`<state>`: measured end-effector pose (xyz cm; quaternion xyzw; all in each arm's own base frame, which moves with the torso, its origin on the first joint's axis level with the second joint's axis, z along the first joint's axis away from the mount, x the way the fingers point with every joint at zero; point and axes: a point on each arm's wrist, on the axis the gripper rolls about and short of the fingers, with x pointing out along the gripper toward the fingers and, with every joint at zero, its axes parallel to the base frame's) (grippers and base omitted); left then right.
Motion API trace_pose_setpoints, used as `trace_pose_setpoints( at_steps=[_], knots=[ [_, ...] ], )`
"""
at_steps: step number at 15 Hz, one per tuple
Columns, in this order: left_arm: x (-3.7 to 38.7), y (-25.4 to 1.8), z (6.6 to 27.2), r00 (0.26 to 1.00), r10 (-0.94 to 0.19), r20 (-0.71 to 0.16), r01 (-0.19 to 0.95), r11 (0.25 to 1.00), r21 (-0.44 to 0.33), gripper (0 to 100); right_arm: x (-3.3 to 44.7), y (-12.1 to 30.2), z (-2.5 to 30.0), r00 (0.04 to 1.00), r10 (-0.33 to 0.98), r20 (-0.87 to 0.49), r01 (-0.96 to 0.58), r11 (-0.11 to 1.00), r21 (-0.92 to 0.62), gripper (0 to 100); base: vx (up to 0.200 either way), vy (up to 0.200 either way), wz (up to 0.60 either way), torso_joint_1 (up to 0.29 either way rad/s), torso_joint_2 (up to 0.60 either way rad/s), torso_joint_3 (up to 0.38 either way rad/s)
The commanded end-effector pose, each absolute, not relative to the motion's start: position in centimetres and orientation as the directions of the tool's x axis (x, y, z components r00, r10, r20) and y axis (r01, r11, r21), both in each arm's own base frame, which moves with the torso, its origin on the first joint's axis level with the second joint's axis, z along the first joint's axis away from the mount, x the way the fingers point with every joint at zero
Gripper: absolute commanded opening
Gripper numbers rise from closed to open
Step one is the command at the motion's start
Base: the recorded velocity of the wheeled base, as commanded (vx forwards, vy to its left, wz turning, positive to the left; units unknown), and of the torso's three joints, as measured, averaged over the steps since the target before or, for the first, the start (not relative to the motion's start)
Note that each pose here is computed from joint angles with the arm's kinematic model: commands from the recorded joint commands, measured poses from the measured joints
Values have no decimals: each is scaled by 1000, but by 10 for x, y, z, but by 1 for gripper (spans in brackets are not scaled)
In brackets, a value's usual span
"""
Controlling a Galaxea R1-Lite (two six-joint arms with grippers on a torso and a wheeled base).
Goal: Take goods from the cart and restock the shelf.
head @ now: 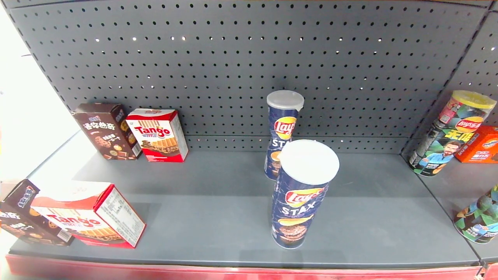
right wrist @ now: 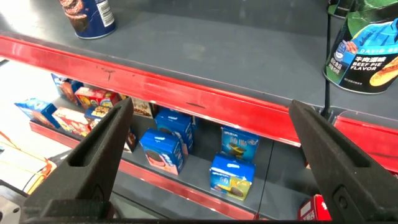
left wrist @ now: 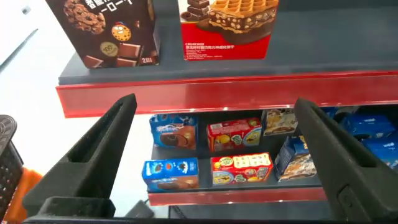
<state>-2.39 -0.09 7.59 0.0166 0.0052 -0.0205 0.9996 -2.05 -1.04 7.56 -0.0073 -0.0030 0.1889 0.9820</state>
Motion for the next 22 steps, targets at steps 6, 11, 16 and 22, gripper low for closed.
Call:
trace_pose_setpoints(
  at_steps=[6,11,16,22],
  knots=[
    [-24,-1,76,999,-43,-14,43,998,38,100,14,7,198,893,438,-102,-447,889,-99,100,0,0,0,0,0,0],
    [-24,-1,76,999,-44,-14,45,998,36,100,67,47,209,741,593,-316,-645,759,-90,100,0,0,0,0,0,0],
    [-24,-1,76,999,-44,-14,45,998,35,100,96,87,211,662,625,-414,-717,688,-107,100,0,0,0,0,0,0],
    [-24,-1,76,999,-44,-14,45,998,35,100,118,109,200,695,562,-449,-675,725,-137,100,0,0,0,0,0,0]
  ],
)
